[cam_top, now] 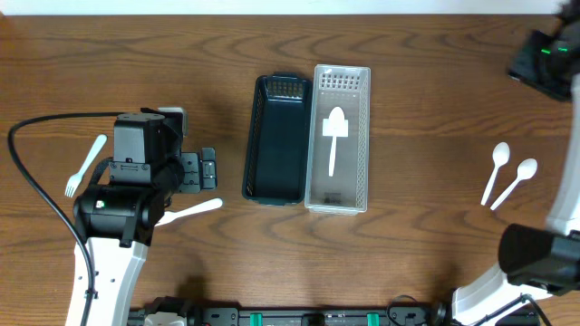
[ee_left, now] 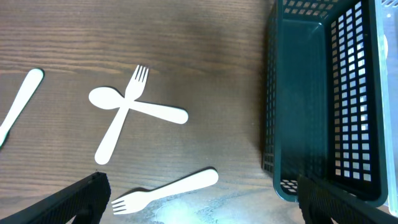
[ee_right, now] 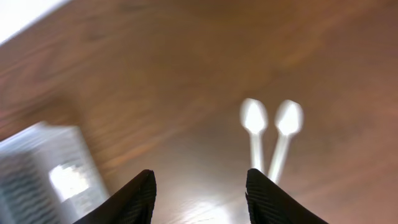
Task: Pack container
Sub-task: 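Carry second spoon into the clear basket and release it, then move right gripper back and grasp the third white spoon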
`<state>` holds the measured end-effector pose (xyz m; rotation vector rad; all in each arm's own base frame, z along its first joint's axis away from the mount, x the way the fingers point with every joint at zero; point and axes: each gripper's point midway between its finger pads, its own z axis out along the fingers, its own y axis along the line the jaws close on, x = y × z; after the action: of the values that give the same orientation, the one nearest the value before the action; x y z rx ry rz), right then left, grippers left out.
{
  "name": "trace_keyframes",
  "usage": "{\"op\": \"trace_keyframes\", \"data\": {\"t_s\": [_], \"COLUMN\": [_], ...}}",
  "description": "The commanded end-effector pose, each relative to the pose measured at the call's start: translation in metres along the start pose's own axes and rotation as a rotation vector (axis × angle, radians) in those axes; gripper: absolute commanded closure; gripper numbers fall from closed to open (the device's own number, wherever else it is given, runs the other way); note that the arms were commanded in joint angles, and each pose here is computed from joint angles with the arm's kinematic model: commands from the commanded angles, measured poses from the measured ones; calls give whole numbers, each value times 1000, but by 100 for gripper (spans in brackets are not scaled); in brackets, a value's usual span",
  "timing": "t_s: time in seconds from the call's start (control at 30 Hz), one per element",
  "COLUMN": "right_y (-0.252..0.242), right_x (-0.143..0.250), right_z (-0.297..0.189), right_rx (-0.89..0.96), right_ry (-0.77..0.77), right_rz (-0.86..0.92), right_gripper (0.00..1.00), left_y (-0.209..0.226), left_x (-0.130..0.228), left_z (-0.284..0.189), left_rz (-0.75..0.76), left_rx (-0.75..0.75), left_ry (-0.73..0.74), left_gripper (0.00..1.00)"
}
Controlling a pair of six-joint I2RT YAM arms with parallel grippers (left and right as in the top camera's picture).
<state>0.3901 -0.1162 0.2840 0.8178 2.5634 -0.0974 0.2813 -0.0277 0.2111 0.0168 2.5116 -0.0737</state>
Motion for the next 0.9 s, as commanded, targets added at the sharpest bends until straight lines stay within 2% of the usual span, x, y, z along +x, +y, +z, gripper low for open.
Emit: {"op": "trace_keyframes", "data": {"t_s": [0.0, 0.13, 0.2, 0.33, 0.47, 0.87], "right_y": [-44, -87, -101, -115, -101, -96], "right_x": [9, 22, 32, 58, 83, 121], "right_z": [39, 76, 96, 139, 174, 223], "right_rx": [82, 132, 145, 157, 55, 17], "right_ry": [115, 189, 223, 272, 305, 292], "right_rz": [34, 61, 59, 81, 30, 27], "right_gripper": [50, 37, 34, 32, 32, 31], "left_y": [0, 0, 0, 0, 0, 0], "left_x": [-6, -6, -6, -6, -6, -6], "left_z": [-6, -6, -6, -6, -6, -6], "left_rz": [11, 10, 10, 10, 10, 10], "left_rx": [2, 2, 2, 2, 2, 2], "left_ry": [-20, -21, -21, -21, -21, -21], "left_gripper": [2, 2, 2, 2, 2, 2]}}
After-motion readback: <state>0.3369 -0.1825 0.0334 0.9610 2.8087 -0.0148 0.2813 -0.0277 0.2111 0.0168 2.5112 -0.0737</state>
